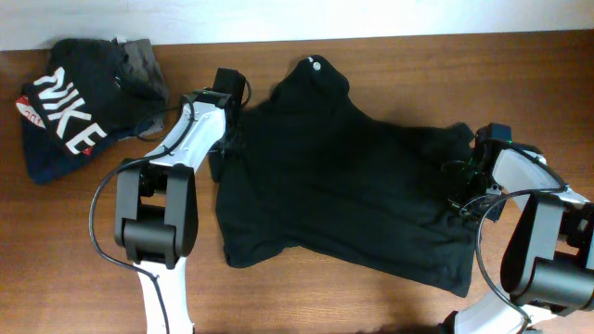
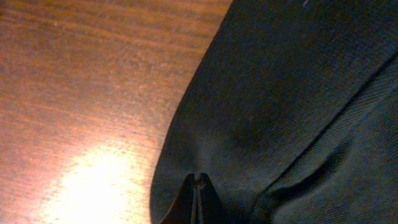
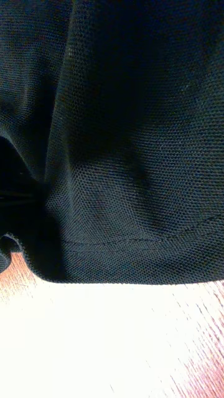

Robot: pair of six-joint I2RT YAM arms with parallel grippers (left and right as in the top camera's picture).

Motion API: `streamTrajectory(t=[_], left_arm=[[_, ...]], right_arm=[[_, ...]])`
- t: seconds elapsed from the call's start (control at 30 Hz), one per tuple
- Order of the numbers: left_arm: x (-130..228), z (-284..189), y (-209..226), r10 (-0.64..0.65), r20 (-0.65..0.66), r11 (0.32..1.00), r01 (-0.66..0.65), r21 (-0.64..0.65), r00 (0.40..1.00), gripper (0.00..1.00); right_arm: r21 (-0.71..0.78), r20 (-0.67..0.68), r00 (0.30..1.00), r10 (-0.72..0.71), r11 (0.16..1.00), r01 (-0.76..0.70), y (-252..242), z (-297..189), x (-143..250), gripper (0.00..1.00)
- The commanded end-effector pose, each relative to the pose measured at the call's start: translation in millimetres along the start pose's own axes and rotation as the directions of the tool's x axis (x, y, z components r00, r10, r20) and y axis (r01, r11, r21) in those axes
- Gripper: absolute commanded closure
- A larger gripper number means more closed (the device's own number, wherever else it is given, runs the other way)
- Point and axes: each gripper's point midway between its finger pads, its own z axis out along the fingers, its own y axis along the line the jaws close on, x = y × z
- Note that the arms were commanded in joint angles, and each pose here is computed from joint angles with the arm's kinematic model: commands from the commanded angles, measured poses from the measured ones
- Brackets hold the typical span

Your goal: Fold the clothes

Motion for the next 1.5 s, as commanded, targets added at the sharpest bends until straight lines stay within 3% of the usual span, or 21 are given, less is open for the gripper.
streamTrajectory(t=[0.0,0.03,0.23,0.37,0.5,1.27,1.37,1.47], left_arm=[[-10.7,-42.1,-1.4,-0.01,0.057,0.999,0.007,0.053,0.998,0.99],[-3.9,-61.2,-13.7,0.0,0.041,0.991,-0.006,0.132,0.999,0.99],[28.9,-86.2,-62.0,0.082,-0.038,0.946,-0.066,0.316,0.996,0.99],[69.4,-58.9,-69.8,0.101,-0.142,0.958,-0.058,0.279,0.985,0.99],[78.6,-43.7,-59.8,0.092,-0.166,0.967,-0.048,0.25,0.982,0.99],[65.2,4.3,9.7,-0.054,-0.137,0.988,0.073,0.139,0.989,0.99],[53.2,-13.0,9.0,-0.049,-0.1,0.986,0.064,0.156,0.994,0.99],[21.2,-72.5,13.1,-0.077,0.046,0.976,0.066,0.207,0.996,0.99]], right_arm=[[0.002,-0.013,1.0,-0.008,1.0,0.008,0.9,4.8,0.9,0.96],[-0.004,-0.009,1.0,-0.008,1.0,0.008,2.0,4.8,-0.3,0.96],[-0.015,-0.007,1.0,-0.007,1.0,0.007,4.0,4.8,-0.8,0.96],[-0.037,-0.016,1.0,-0.008,0.999,0.007,7.8,4.6,0.9,0.96],[-0.037,-0.018,1.0,-0.008,0.999,0.008,7.7,4.6,1.4,0.96],[-0.035,-0.025,1.0,-0.009,0.999,0.008,7.1,4.6,3.1,0.96],[-0.034,-0.026,1.0,-0.009,0.999,0.008,7.1,4.6,3.3,0.96],[-0.036,-0.018,1.0,-0.008,0.999,0.008,7.8,-1.7,-1.8,0.96]])
